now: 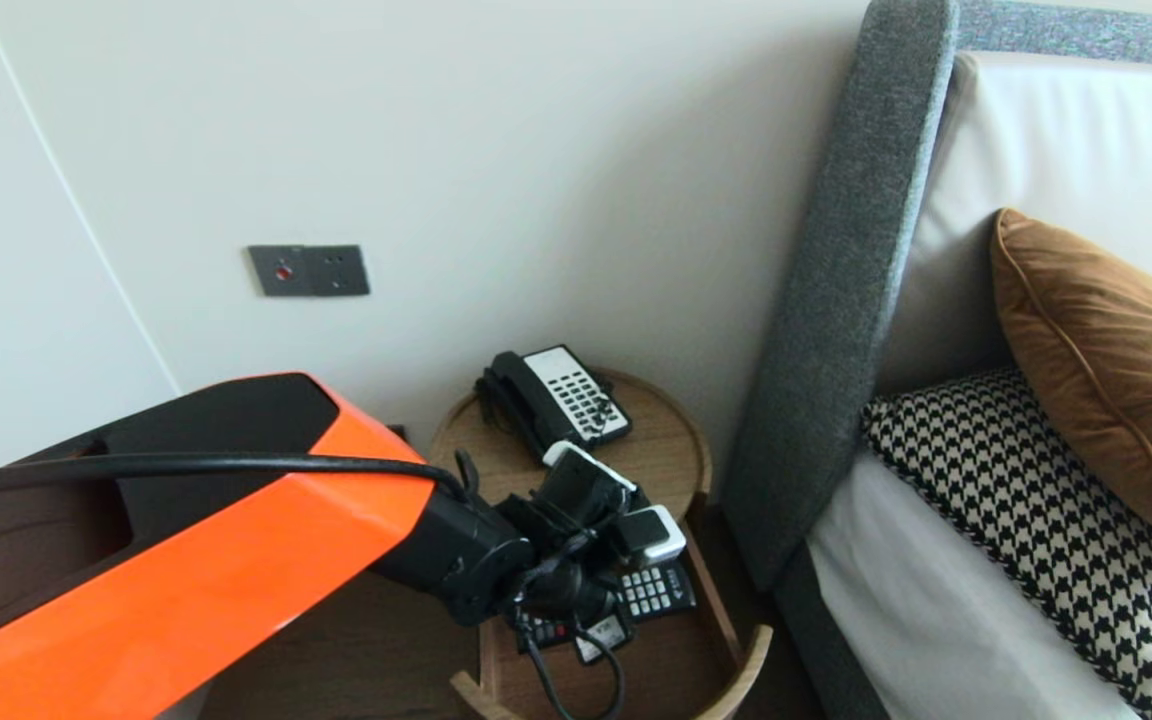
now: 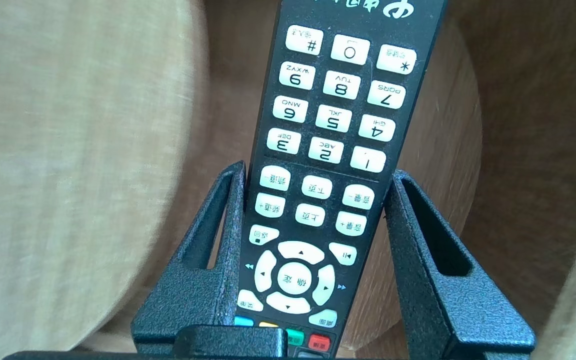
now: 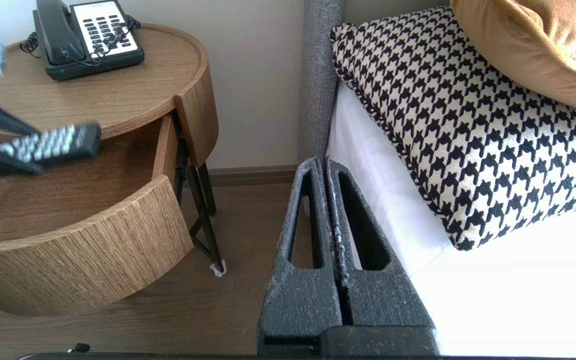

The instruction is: Take the remote control out of the drawer one by one and place them on the table

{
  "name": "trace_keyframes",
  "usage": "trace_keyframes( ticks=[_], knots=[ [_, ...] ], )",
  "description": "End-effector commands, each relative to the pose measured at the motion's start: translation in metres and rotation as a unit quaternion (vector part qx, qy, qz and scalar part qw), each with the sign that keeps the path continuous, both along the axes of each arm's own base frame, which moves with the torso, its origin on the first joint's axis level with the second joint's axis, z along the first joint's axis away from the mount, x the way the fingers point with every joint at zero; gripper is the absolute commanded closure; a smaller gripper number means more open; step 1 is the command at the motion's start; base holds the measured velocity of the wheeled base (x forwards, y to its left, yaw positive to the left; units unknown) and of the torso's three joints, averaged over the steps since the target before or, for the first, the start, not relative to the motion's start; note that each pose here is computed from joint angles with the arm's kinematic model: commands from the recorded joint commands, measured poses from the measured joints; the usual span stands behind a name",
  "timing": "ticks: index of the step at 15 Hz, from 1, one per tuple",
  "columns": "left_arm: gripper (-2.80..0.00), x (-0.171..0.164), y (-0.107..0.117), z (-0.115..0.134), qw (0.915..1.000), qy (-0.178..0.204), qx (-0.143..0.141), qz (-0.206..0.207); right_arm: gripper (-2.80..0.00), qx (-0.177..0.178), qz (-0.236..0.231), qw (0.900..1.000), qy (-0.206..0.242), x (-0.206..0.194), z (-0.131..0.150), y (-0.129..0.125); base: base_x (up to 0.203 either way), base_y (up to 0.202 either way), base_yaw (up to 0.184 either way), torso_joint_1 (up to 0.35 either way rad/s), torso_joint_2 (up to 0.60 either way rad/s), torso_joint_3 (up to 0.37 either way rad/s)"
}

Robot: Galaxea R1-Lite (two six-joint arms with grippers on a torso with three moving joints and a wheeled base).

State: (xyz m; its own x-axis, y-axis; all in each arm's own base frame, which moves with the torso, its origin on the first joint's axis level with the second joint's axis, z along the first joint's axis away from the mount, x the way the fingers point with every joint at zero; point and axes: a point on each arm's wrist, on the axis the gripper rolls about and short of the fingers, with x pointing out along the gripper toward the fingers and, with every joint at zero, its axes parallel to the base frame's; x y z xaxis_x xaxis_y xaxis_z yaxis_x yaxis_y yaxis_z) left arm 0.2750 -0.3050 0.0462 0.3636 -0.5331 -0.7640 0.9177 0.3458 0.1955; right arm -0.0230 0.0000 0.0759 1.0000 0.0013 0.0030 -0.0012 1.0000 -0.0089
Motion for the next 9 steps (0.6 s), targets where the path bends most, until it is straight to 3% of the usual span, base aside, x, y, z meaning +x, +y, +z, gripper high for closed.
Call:
trace_keyframes(
  ticks=[1, 9],
  knots=[
    [0.00, 0.002, -0.003, 0.021, 0.9996, -0.017, -0.023, 0.003, 0.00, 0.000, 0.000, 1.000, -0.002, 0.000, 0.000, 0.000, 0.000, 0.000, 0.000, 0.000, 0.00, 0.000],
    [0.00, 0.055, 0.006, 0.073, 0.9963, -0.018, -0.039, 0.074, 0.00, 0.000, 0.000, 1.000, -0.002, 0.000, 0.000, 0.000, 0.000, 0.000, 0.000, 0.000, 0.00, 0.000]
  ],
)
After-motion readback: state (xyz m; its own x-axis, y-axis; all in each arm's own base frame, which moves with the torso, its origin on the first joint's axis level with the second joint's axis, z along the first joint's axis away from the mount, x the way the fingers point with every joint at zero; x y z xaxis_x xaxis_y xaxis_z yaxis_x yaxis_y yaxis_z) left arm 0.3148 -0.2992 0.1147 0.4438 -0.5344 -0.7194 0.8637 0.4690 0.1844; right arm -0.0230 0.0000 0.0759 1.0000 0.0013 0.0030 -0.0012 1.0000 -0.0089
